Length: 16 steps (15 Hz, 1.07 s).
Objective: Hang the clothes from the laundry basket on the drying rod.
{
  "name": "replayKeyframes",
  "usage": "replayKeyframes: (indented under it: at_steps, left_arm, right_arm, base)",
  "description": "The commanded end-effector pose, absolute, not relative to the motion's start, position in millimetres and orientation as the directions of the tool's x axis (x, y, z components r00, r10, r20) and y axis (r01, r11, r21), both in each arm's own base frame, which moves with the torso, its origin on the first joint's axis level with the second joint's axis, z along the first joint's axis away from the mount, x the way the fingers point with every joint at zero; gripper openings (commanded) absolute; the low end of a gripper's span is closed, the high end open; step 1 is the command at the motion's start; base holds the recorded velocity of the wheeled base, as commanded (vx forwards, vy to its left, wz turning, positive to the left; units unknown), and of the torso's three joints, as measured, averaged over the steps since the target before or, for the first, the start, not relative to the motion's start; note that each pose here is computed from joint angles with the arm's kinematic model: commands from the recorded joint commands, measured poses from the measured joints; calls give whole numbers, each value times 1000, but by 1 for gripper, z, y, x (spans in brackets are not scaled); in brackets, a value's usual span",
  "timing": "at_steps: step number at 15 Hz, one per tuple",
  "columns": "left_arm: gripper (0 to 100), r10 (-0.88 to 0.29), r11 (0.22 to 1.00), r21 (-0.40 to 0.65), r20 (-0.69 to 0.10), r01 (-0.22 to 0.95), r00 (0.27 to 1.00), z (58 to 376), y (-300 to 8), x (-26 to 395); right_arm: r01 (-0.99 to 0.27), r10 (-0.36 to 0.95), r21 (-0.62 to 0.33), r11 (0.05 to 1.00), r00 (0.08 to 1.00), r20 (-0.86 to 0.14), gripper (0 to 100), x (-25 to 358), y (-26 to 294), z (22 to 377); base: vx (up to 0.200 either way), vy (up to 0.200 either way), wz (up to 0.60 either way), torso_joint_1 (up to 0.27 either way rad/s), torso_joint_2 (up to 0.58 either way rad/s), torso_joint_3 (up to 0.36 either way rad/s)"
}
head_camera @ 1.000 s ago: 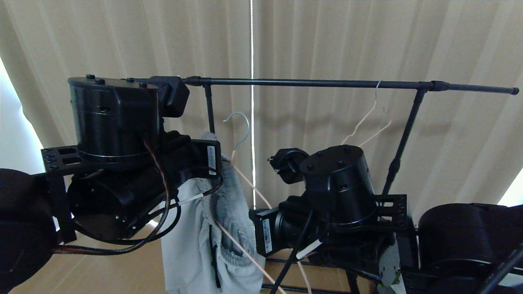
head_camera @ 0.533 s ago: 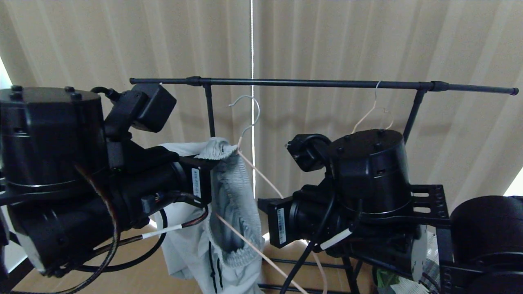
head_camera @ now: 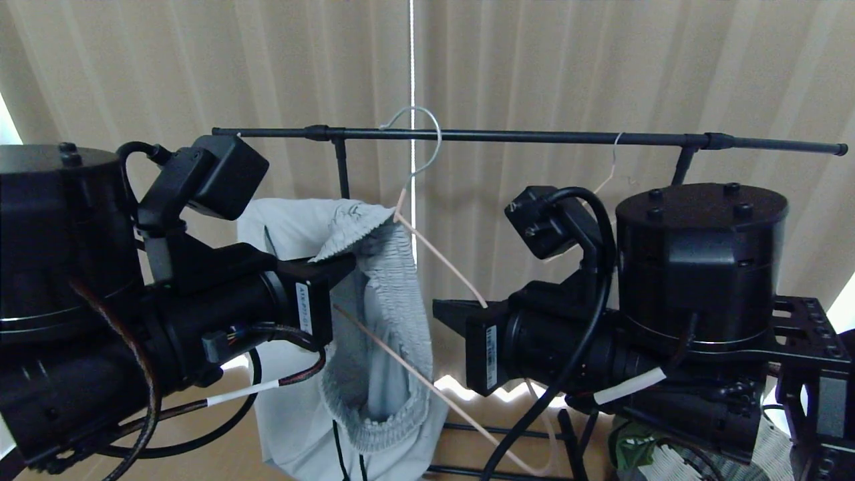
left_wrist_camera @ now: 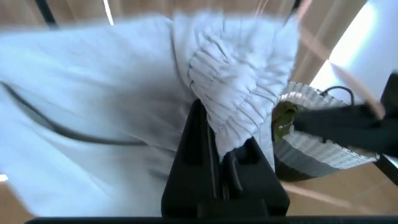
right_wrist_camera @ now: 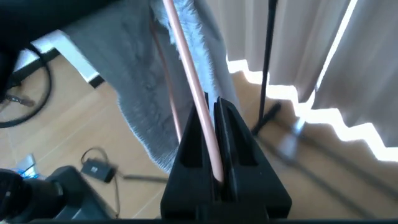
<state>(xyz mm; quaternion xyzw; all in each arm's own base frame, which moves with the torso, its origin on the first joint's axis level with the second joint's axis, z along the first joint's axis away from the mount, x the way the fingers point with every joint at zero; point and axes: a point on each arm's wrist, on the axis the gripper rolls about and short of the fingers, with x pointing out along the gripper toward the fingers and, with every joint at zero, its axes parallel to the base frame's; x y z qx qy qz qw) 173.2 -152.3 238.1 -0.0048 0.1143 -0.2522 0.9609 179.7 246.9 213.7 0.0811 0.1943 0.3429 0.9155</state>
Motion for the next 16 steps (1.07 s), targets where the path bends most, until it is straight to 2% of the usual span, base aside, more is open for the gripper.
replayKeyframes:
  at_steps: [1,5,9,11,13,15,16]
  left_arm:
    - [100,-488,872,-67,-221,486,844,237,-152,173]
    - [100,-491,869,-61,-216,490,844,236,-146,166]
    - [100,-496,860,19,-201,510,845,232,-139,157]
    - [100,-508,854,40,-141,518,850,226,-135,152]
    - [100,-517,847,83,-103,525,850,225,-133,147]
    - [100,-491,857,125,-94,500,866,228,-127,150]
    - [100,-442,877,173,-76,449,894,233,-119,157]
  right_arm:
    - [-616,665,252,747,687,-293,0,177,243,208]
    - [-640,684,242,729,687,-246,0,176,241,206]
    - [-616,656,227,755,716,-240,0,181,228,208]
    - [-582,622,223,782,750,-224,0,188,210,213]
    - [-569,594,172,804,772,-226,0,191,192,213]
    - [-571,583,123,811,779,-231,0,192,173,212]
    - [-579,582,87,810,779,-232,0,194,158,214]
  base:
    - [0,0,0,0,0,0]
    - [0,0,0,0,0,0]
    - [0,0,0,0,0,0]
    - [0,0,0,0,0,0]
    - [0,0,0,0,0,0]
    - [0,0,0,0,0,0]
    - [0,0,0,0,0,0]
